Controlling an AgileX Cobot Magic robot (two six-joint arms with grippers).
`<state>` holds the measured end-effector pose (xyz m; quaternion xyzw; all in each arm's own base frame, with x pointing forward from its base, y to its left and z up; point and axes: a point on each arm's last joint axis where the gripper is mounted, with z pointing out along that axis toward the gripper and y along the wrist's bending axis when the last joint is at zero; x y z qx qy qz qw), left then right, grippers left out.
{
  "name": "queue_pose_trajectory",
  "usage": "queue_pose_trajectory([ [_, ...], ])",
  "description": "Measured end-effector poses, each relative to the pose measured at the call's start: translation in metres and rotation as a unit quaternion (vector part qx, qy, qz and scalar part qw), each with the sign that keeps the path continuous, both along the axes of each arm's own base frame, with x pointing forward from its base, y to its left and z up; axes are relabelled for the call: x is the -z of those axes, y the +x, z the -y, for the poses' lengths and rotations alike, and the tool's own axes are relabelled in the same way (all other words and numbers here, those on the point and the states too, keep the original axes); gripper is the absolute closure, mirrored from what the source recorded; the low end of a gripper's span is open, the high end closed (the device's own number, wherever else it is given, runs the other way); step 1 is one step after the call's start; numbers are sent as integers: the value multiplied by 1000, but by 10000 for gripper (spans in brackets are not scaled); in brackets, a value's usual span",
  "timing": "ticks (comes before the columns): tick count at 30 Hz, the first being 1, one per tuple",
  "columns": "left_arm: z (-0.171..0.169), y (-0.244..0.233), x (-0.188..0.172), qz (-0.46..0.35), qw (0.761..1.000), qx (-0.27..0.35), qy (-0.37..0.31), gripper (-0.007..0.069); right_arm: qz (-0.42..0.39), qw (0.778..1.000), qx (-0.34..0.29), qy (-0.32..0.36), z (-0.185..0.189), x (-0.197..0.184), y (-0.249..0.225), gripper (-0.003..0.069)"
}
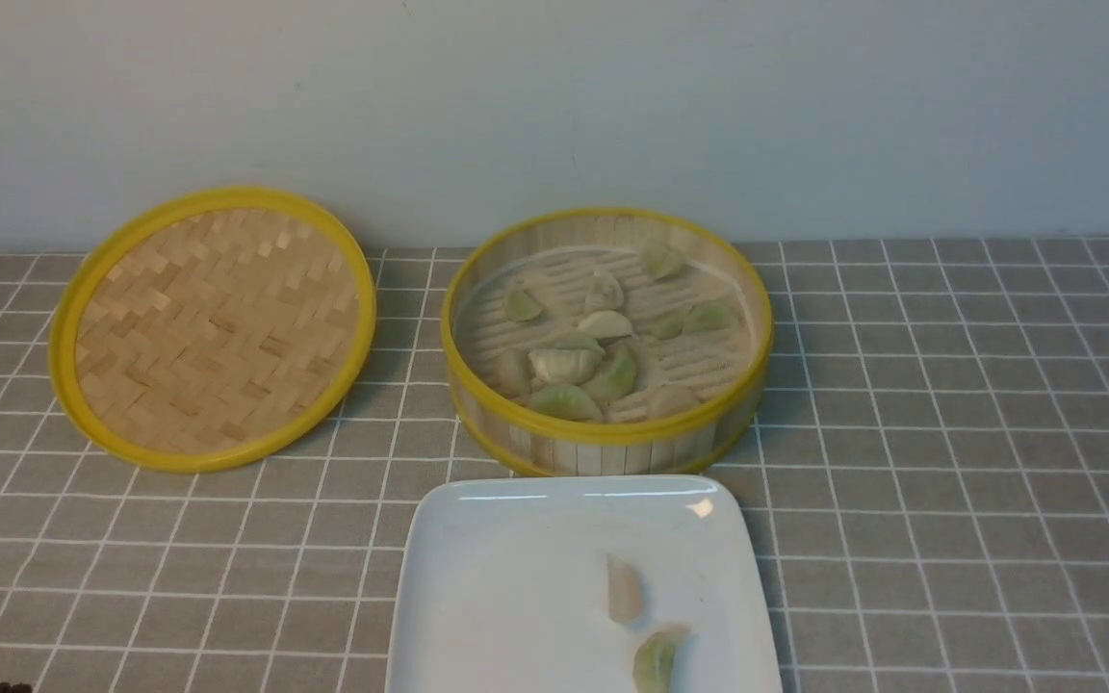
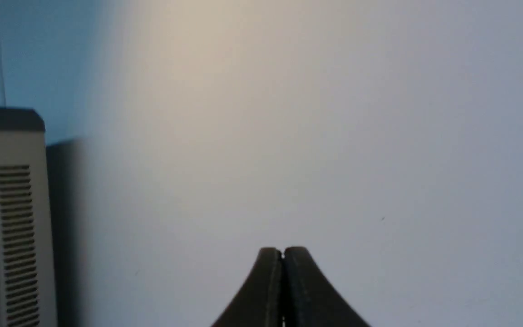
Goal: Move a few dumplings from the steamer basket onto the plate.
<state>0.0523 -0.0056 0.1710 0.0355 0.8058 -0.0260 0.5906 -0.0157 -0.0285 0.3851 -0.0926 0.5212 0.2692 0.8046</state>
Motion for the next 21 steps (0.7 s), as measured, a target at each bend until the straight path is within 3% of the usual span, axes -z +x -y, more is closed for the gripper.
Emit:
queue_pose_trajectory([
  [3, 0, 0, 0, 0, 1000, 0, 0, 630, -22, 999, 27, -6, 1, 15, 7, 673],
  [10, 0, 0, 0, 0, 1000, 0, 0, 630, -67, 997, 17, 18, -5, 31, 18, 673],
  [21, 0, 0, 0, 0, 1000, 0, 0, 630, -74, 997, 17, 22, -5, 32, 19, 673],
])
